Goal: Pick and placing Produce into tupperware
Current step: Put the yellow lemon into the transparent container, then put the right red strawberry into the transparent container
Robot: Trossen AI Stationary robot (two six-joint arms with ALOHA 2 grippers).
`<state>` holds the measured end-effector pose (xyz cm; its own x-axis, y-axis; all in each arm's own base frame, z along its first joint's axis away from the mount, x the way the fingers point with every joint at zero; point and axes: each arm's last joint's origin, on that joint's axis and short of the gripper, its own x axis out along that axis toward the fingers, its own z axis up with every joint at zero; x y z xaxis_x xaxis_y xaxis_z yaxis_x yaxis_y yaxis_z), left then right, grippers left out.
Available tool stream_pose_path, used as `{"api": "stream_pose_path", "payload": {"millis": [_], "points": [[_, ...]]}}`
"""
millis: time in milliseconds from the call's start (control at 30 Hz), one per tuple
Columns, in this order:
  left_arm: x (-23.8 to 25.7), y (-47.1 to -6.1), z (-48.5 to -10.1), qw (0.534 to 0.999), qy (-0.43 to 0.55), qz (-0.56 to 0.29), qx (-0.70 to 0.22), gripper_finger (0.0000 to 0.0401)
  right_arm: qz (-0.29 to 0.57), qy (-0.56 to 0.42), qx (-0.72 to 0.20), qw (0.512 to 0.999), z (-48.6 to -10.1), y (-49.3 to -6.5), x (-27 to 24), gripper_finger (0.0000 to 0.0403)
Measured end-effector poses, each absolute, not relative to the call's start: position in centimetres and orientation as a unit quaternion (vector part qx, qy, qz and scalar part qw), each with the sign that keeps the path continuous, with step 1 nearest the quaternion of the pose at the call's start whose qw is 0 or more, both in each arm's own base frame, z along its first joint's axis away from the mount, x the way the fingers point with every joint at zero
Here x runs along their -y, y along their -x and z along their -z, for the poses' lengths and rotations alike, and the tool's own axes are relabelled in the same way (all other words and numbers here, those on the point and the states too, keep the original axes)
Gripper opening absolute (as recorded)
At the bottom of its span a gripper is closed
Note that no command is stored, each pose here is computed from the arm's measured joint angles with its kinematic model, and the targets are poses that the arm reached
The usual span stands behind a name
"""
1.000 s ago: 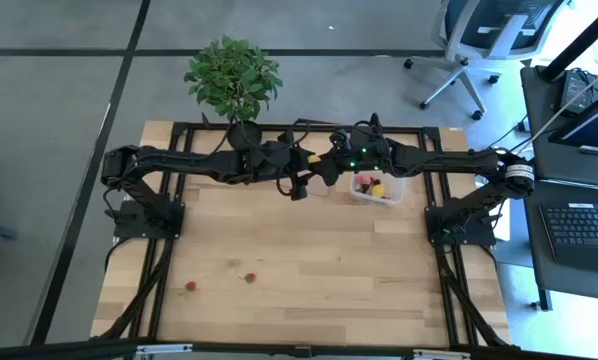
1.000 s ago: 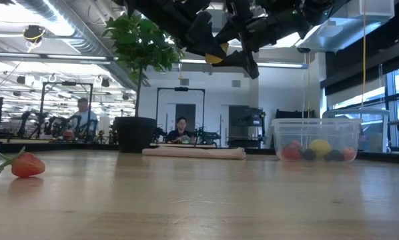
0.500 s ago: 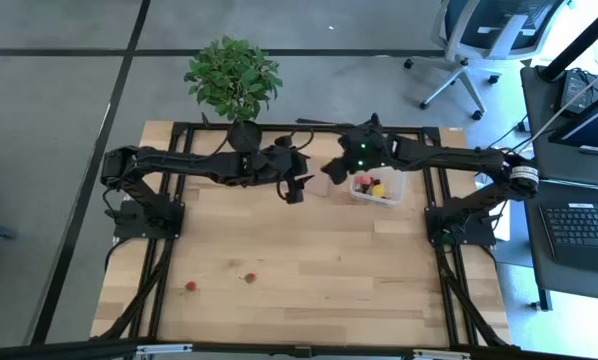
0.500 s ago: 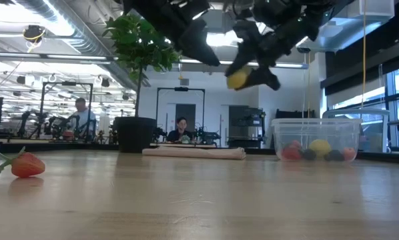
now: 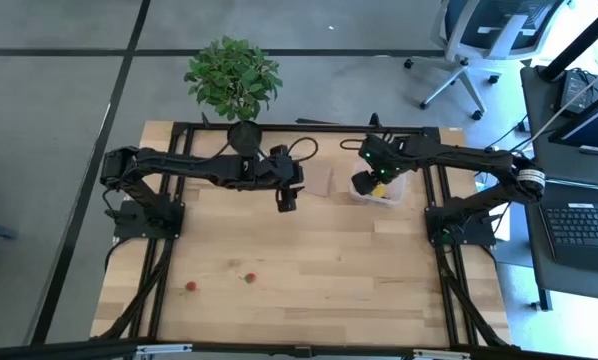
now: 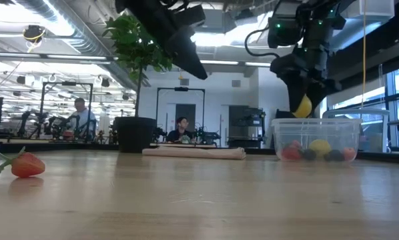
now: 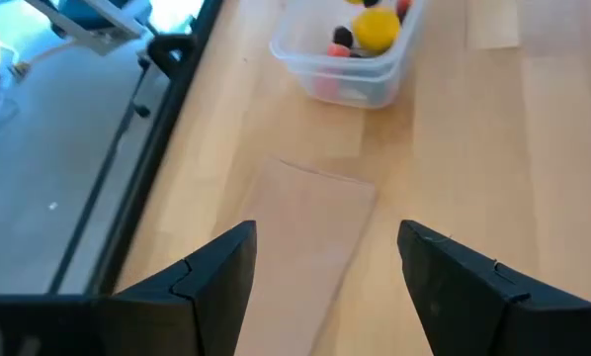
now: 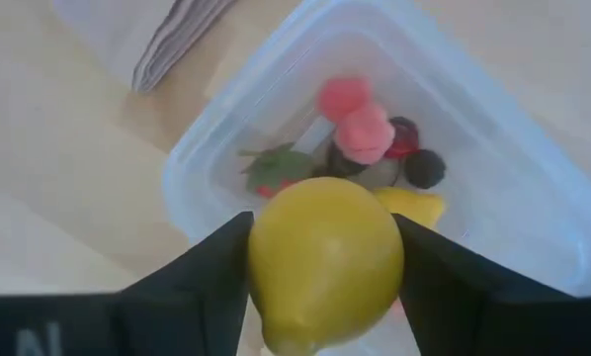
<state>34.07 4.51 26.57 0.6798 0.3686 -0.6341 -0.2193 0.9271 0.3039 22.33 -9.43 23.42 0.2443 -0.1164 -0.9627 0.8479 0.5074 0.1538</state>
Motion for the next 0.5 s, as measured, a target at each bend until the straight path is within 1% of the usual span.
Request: {"api": "stream_pose_path", "payload": {"millis": [133, 233, 500], "points": [[-3.7, -33.9, -26.2, 0.906, -0.09, -0.153, -0.383, 0.024, 0.372, -0.349, -0.501, 0.7, -23.4, -22.2, 9.7, 0.0247], [-3.0, -33.7, -26.0, 0.901, -0.086, -0.146, -0.399, 0.024, 0.37, -0.341, -0.503, 0.703, -23.4, -22.2, 9.8, 0.0263], [-1.3, -32.7, -25.1, 0.879, -0.061, -0.129, -0.455, 0.024, 0.363, -0.334, -0.508, 0.706, -23.4, -22.2, 9.7, 0.0271]]}}
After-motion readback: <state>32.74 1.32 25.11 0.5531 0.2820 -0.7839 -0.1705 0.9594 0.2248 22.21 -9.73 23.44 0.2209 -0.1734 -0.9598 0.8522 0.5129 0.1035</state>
